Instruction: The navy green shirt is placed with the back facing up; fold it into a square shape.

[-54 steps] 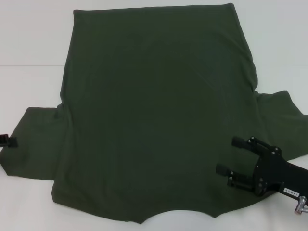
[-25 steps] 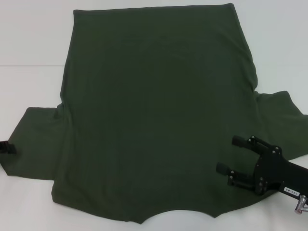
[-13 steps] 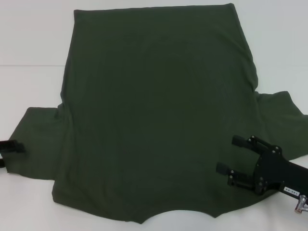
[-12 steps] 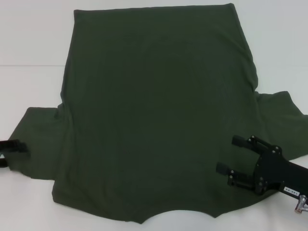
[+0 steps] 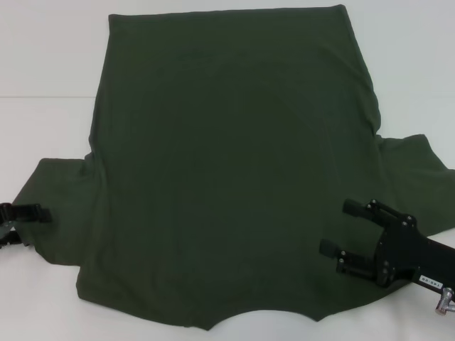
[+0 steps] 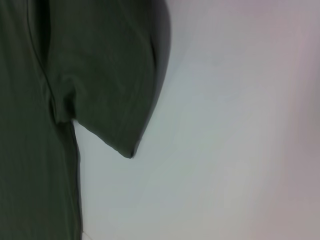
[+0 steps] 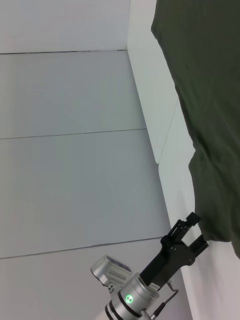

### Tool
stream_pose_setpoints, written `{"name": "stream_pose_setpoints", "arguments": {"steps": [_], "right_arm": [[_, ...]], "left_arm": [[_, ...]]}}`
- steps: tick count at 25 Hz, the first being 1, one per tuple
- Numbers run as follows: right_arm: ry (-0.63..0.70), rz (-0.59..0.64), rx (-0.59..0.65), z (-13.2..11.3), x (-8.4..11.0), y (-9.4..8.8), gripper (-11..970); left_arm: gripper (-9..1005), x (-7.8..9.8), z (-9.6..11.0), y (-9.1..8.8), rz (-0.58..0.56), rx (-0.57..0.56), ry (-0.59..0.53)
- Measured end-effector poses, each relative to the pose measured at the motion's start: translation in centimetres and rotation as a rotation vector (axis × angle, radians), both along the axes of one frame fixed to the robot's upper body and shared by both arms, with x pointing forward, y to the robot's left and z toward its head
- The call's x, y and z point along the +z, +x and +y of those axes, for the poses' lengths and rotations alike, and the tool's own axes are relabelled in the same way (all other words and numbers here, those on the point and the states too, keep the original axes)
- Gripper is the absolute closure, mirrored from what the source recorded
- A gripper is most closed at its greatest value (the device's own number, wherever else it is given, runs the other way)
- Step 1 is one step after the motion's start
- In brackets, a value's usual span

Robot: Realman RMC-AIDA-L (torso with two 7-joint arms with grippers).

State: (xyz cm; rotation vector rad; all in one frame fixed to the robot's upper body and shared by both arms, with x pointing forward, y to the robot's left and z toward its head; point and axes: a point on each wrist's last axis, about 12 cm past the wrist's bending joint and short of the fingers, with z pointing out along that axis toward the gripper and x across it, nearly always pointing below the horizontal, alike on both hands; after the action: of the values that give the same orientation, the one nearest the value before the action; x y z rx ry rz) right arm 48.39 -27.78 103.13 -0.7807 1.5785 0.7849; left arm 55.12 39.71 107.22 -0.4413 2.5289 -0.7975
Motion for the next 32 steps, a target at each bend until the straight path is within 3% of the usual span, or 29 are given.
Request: {"name": "stream_pose_setpoints", "arguments": {"steps": [5,13,19,24,27,32], "right_arm": [[0.002,0.000,0.000,0.0,0.0,0.0,74],[0.013,-0.006,0.004,0.0,0.2,0.0,75],[0.020,-0.008,0.006,0.0,0.3,0.0,75],[0.021,-0.010,0.006,0.0,0.3,0.0,75],[0.021,-0.011,0.006,0.0,0.3,0.0,76],[0.021,-0.013,0.006,0.0,0.3,0.0,76]], "left_arm": [[186,0.0,-0.1,0.1,0.000,-0.008,0.012],[259,0.8,-0.9,1.2,-0.003,-0.091,0.119],[314,0.9,-1.0,1.5,0.003,-0.082,0.134],[559,1.1,-0.9,1.6,-0.003,-0.073,0.135],[799,1.1,-0.9,1.6,-0.001,-0.076,0.138],[980,1.0,-0.9,1.6,-0.010,-0.074,0.138]]}}
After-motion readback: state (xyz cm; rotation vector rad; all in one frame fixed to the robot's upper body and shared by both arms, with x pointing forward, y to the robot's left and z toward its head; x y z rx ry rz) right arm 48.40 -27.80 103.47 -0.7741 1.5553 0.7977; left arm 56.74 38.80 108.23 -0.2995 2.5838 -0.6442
